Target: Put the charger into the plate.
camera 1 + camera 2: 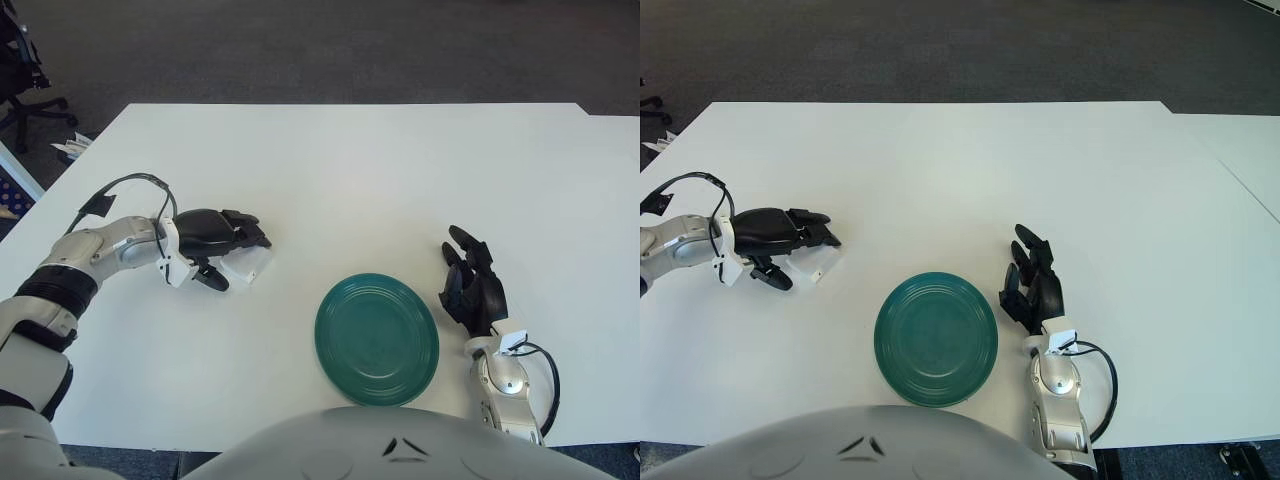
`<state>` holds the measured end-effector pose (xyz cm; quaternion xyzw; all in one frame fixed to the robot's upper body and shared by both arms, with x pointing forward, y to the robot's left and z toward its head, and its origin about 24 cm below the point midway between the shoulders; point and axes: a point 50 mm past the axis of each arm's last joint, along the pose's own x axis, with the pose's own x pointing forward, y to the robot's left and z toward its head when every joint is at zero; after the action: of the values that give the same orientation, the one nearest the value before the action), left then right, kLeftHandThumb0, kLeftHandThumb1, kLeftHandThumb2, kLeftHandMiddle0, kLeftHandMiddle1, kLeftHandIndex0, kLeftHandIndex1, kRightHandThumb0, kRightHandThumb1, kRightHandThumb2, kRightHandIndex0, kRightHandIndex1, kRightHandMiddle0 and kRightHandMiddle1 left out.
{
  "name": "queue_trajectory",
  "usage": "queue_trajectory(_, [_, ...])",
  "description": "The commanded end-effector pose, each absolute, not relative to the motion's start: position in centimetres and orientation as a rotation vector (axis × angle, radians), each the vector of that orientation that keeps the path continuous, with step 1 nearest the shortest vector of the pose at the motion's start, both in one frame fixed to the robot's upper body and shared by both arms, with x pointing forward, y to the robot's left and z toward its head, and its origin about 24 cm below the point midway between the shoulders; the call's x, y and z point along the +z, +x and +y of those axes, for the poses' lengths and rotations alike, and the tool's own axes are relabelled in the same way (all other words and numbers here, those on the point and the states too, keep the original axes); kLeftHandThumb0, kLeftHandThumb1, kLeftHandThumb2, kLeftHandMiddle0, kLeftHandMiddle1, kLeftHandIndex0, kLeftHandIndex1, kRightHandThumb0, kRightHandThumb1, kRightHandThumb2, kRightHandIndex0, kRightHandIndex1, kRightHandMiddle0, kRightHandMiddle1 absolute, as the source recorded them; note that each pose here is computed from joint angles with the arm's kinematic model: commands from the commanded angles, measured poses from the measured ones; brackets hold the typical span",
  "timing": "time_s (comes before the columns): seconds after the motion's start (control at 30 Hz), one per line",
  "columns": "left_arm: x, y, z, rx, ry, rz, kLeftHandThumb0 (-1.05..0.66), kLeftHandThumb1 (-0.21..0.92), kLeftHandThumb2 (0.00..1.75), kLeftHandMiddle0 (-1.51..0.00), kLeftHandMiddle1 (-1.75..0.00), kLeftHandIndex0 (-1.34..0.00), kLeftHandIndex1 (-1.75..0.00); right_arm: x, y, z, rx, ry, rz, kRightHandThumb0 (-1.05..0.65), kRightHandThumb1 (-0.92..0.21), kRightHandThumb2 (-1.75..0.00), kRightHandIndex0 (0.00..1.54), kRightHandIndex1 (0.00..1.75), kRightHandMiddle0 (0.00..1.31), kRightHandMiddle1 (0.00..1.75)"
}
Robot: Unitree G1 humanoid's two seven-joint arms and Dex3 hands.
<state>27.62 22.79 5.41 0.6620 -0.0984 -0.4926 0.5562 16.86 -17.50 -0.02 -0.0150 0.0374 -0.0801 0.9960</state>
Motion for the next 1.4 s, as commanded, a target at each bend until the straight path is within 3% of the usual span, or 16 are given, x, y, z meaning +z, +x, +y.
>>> queue_trajectory(0.0, [4.6, 27.7, 22.9, -1.158, 1.579, -0.205, -1.05, 0.92, 0.61, -0.25, -0.01, -0.01, -0.78, -3.6, 14.1, -17.9, -0.187, -0.014, 0.319, -0.72, -0.92, -0.81, 0.29, 0.01, 0.00, 0.62])
queue_trajectory(0.77, [2.5, 29.5, 21.7, -1.112, 1.795, -0.401, -1.05, 0.92, 0.80, -0.27, -0.02, -0.04, -0.81, -3.6, 13.8, -18.2, -0.180, 0.005, 0.298, -0.73, -0.92, -0.81, 0.29, 0.00, 0.00, 0.64])
queue_trajectory(0.93, [1.9, 29.7, 21.4, -1.117, 1.779, -0.408, -1.05, 0.92, 0.73, -0.42, -0.10, -0.15, -1.01, -3.6, 13.6, -18.3, -0.179, 0.004, 0.292, -0.73, -0.92, -0.81, 0.29, 0.00, 0.00, 0.62])
queue_trajectory(1.0, [1.9, 29.7, 21.3, -1.106, 1.755, -0.425, -1.00, 0.92, 0.64, -0.24, -0.99, -0.19, -1.29, -3.6, 13.5, -18.3, -0.182, 0.002, 0.292, -0.74, -0.92, -0.82, 0.30, 0.01, 0.00, 0.62])
queue_trajectory(1.1, [1.5, 29.7, 20.9, -1.069, 1.744, -0.466, -0.84, 0.92, 0.43, -0.19, -1.50, -0.24, -1.52, -3.6, 13.4, -18.5, -0.187, 0.003, 0.292, -0.74, -0.92, -0.82, 0.31, 0.01, 0.00, 0.62])
queue_trajectory(1.2, [0.7, 29.6, 20.6, -1.035, 1.753, -0.506, -0.55, 0.73, 0.65, -0.20, -1.67, -0.43, -1.54, -3.6, 13.3, -18.6, -0.191, 0.006, 0.293, -0.74, -0.92, -0.82, 0.32, 0.01, 0.00, 0.63])
queue_trajectory(1.23, [0.0, 29.5, 20.3, -1.004, 1.793, -0.541, -0.52, 0.69, 0.69, -0.21, -1.68, -0.46, -1.54, -3.7, 13.3, -18.7, -0.194, 0.010, 0.292, -0.74, -0.92, -0.82, 0.32, 0.01, 0.00, 0.63])
queue_trajectory(1.33, [-0.9, 29.5, 20.0, -0.957, 1.862, -0.628, -0.47, 0.47, 1.03, -0.42, -1.73, -0.57, -1.62, -3.7, 13.1, -18.9, -0.200, 0.017, 0.290, -0.76, -0.92, -0.82, 0.33, 0.02, 0.00, 0.64])
queue_trajectory(1.37, [-1.0, 29.5, 20.0, -0.946, 1.870, -0.639, -0.47, 0.44, 1.06, -0.44, -1.73, -0.58, -1.63, -3.7, 13.1, -19.0, -0.202, 0.020, 0.290, -0.76, -0.92, -0.82, 0.33, 0.02, 0.00, 0.64])
